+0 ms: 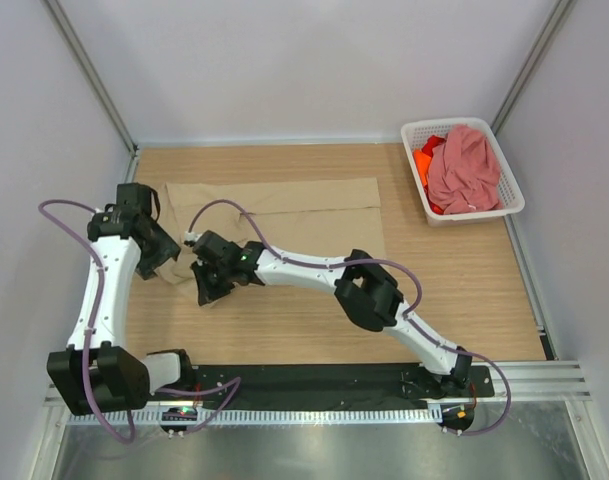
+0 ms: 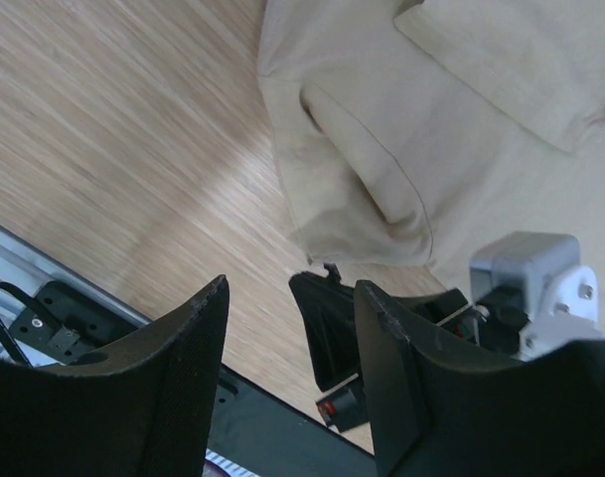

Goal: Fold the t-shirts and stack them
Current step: Fold the tshirt

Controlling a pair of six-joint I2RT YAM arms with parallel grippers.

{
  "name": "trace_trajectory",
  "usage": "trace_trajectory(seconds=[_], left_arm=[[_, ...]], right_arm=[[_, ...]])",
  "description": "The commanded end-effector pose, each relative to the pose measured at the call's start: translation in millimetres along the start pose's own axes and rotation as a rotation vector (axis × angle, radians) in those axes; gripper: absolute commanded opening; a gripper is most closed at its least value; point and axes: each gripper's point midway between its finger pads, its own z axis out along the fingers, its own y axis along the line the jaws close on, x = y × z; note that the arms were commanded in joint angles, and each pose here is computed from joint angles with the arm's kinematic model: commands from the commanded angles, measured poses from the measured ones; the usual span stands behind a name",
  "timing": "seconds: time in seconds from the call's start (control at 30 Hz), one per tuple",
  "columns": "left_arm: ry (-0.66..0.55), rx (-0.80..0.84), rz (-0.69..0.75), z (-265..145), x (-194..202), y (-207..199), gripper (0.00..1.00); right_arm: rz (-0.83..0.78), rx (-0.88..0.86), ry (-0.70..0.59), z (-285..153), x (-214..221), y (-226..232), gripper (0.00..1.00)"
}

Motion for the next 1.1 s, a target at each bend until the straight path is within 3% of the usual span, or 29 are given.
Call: trace_trajectory(seconds=[0.0,0.23,0.43,0.67,1.07], left_arm=[[-0.014,-0.010,0.038,-4,-8,-3,0.55],[-0.015,-0.029,0.066,-1,-10,-2,0.56],[-0.073,-0.053,0.049,-7,-24,1,0.56],[-0.084,-0.048,-0.024,-6,-37,6,0.56],[-0.037,-0.059,-0.036,7,-39,10,0.58]], right_arm=[[0.019,-0.005,-0.098,11,-25,16,0.01],[-0.014,0.093,-0.056,29,-5,-15,0.01],[-0.117,0.000,0.035,15,27,-10,0.01],[-0.150,-0.060,-0.070,-15,-22,22,0.01],[-0.057,-0.023,-0.019,11,-25,-21,0.01]])
